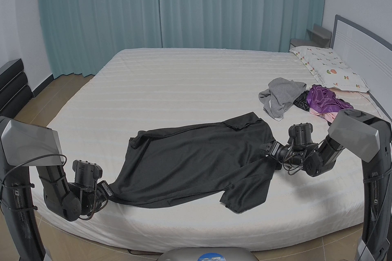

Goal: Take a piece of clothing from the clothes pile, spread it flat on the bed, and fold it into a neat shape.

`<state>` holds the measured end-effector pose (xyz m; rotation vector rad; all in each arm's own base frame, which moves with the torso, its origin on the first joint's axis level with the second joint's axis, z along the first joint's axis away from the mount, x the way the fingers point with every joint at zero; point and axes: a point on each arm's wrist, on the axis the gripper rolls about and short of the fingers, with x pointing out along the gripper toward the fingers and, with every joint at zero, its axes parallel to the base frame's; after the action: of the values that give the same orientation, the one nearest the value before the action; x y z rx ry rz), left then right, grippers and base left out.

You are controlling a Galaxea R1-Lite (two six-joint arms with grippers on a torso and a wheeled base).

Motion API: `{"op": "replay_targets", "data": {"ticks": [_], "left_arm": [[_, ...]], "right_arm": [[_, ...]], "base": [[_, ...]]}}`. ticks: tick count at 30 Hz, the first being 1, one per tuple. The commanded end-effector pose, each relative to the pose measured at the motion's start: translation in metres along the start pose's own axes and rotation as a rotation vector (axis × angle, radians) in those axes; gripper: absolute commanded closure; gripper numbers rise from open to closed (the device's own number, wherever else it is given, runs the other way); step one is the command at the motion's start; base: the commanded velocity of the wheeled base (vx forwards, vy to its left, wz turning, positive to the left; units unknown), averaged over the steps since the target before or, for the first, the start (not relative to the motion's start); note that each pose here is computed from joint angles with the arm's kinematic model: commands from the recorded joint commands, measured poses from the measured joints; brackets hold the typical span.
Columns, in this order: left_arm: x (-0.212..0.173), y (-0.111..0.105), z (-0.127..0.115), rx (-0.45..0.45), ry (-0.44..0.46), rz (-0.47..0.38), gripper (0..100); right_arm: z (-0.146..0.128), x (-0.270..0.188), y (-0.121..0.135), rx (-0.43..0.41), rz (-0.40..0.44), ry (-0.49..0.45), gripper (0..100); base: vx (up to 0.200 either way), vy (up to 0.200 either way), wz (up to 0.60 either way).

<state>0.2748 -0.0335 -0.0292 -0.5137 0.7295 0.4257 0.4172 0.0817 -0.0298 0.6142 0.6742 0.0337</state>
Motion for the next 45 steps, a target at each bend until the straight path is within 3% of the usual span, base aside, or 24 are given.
{"op": "replay_targets", "data": {"ticks": [1, 6, 8, 16, 30, 38, 39, 45], "left_arm": [[-0.001, 0.000, 0.001, -0.003, -0.003, -0.001, 100], [-0.003, 0.002, 0.000, 0.001, 0.002, 0.003, 100], [-0.003, 0.002, 0.000, 0.003, 0.004, 0.005, 100], [-0.003, 0.004, -0.003, 0.010, 0.017, 0.011, 100], [-0.004, 0.004, -0.003, 0.011, 0.015, 0.009, 100], [-0.003, 0.004, -0.003, 0.010, 0.015, 0.010, 100], [-0.003, 0.004, -0.003, 0.010, 0.016, 0.009, 100], [-0.004, 0.004, -0.002, 0.010, 0.012, 0.008, 100]], "right_arm": [[0.010, -0.030, 0.002, -0.022, 0.031, 0.013, 0], [-0.030, -0.063, -0.012, -0.116, 0.061, 0.167, 0], [-0.038, -0.073, -0.015, -0.125, 0.083, 0.157, 0], [-0.081, -0.082, -0.016, -0.172, 0.088, 0.260, 0], [-0.084, -0.065, -0.013, -0.194, 0.096, 0.254, 0], [-0.092, -0.056, -0.015, -0.264, 0.071, 0.247, 0], [-0.093, -0.054, -0.014, -0.271, 0.067, 0.235, 100], [-0.091, -0.055, -0.014, -0.262, 0.041, 0.207, 100]], "base": [[0.000, 0.000, 0.00], [0.000, 0.000, 0.00], [0.000, 0.000, 0.00], [0.000, 0.000, 0.00], [0.000, 0.000, 0.00], [0.000, 0.000, 0.00], [0.000, 0.000, 0.00], [0.000, 0.000, 0.00]]}}
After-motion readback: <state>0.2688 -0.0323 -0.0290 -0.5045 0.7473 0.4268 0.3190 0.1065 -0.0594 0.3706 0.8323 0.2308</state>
